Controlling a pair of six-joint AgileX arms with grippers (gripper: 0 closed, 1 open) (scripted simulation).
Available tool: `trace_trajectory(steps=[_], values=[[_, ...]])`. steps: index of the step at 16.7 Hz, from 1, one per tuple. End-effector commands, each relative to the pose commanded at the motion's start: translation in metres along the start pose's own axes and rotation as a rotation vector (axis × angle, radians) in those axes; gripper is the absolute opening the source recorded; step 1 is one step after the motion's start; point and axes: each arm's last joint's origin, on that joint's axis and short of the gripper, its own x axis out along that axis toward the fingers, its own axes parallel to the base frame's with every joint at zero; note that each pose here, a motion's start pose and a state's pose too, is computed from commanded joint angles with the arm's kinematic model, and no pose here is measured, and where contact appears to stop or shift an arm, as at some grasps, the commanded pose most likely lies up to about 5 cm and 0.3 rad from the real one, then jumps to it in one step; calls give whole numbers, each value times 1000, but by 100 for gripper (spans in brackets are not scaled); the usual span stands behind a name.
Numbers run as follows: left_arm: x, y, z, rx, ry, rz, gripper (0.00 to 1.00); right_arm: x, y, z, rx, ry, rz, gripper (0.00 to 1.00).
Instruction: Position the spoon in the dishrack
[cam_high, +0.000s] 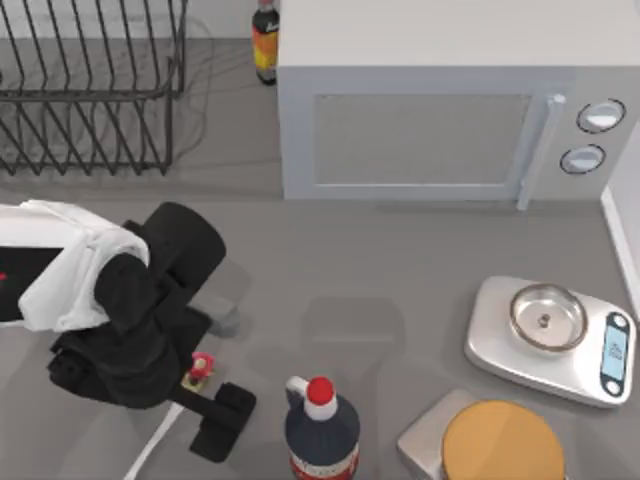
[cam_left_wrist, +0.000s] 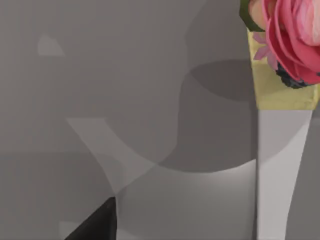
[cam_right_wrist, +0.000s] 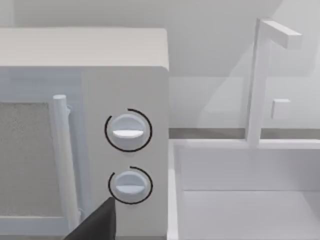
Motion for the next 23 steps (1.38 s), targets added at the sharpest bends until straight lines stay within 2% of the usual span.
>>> trace_trajectory(steps=[6, 19, 23], values=[[8, 0, -2, 0, 5, 0, 100, 0, 0, 0, 0, 0, 0, 100], [8, 0, -2, 0, 5, 0, 2, 0, 0, 0, 0, 0, 0, 100], [8, 0, -2, 0, 5, 0, 0, 0, 0, 0, 0, 0, 0, 100]])
